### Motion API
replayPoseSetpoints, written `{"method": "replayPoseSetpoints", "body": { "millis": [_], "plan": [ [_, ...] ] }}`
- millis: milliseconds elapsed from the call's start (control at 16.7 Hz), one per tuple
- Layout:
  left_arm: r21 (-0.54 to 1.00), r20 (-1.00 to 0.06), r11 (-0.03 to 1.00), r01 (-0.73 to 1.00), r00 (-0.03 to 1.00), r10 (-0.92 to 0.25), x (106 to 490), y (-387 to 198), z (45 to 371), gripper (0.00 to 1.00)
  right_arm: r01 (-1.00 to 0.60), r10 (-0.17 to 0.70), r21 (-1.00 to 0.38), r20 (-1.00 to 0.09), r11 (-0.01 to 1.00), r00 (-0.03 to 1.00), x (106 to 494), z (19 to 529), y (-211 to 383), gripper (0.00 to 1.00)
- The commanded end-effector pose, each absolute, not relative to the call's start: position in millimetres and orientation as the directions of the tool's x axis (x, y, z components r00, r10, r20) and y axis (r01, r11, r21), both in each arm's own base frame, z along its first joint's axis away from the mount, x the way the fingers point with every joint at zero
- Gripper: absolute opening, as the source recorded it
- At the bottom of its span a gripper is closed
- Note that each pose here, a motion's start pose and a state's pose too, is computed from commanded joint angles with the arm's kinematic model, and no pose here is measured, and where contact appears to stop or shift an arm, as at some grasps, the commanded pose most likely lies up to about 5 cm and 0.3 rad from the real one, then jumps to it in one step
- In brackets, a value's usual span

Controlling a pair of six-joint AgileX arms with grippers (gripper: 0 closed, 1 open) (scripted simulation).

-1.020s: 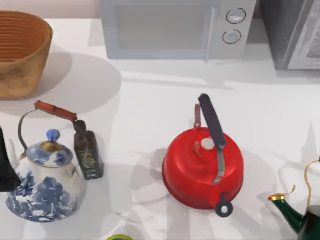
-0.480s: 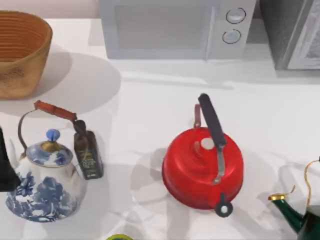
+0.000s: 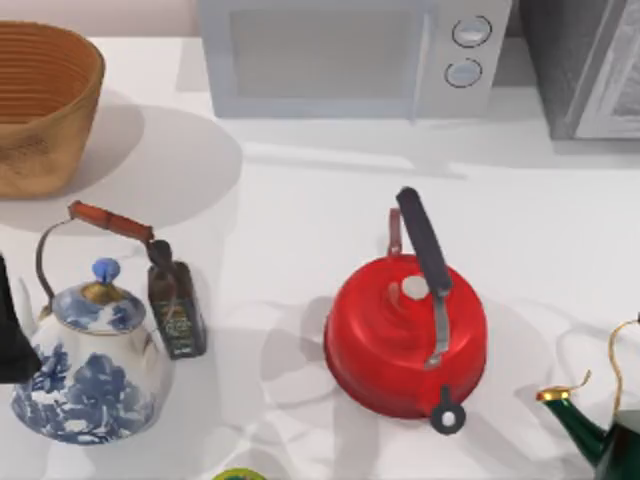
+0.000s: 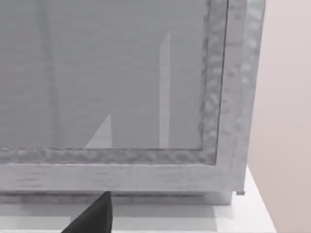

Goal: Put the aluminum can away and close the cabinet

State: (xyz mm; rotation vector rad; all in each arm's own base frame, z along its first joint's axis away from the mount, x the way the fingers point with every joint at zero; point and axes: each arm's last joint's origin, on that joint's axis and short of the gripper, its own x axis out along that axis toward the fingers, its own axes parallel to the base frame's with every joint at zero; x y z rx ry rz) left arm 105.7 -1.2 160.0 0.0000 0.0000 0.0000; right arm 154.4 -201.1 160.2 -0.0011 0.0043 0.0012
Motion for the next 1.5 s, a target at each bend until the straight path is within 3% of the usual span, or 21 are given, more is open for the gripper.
{"method": "replayPoseSetpoints", "body": {
  "millis": [420,720,1140,1500],
  "plan": [
    [0.0,0.0,1.0,0.0,1.0,0.0,106,-1,160,1.0,-0.006,0.006,0.0,-0.006,1.0,1.0,156,161,-202,1.0],
    [0.0,0.0,1.0,0.0,1.0,0.0,106,-1,160,1.0,-0.024,0.024,-0.017,0.002,1.0,1.0,173,198,-233,1.0],
    [0.0,0.0,1.0,0.0,1.0,0.0,106,-1,160,1.0,-0.03,0.03,-0.005,0.0,1.0,1.0,192,333,-273,1.0],
    [0.0,0.0,1.0,0.0,1.0,0.0,106,-1,160,1.0,-0.021,0.022,0.036,-0.022,0.999,1.0,177,451,-242,1.0]
  ]
}}
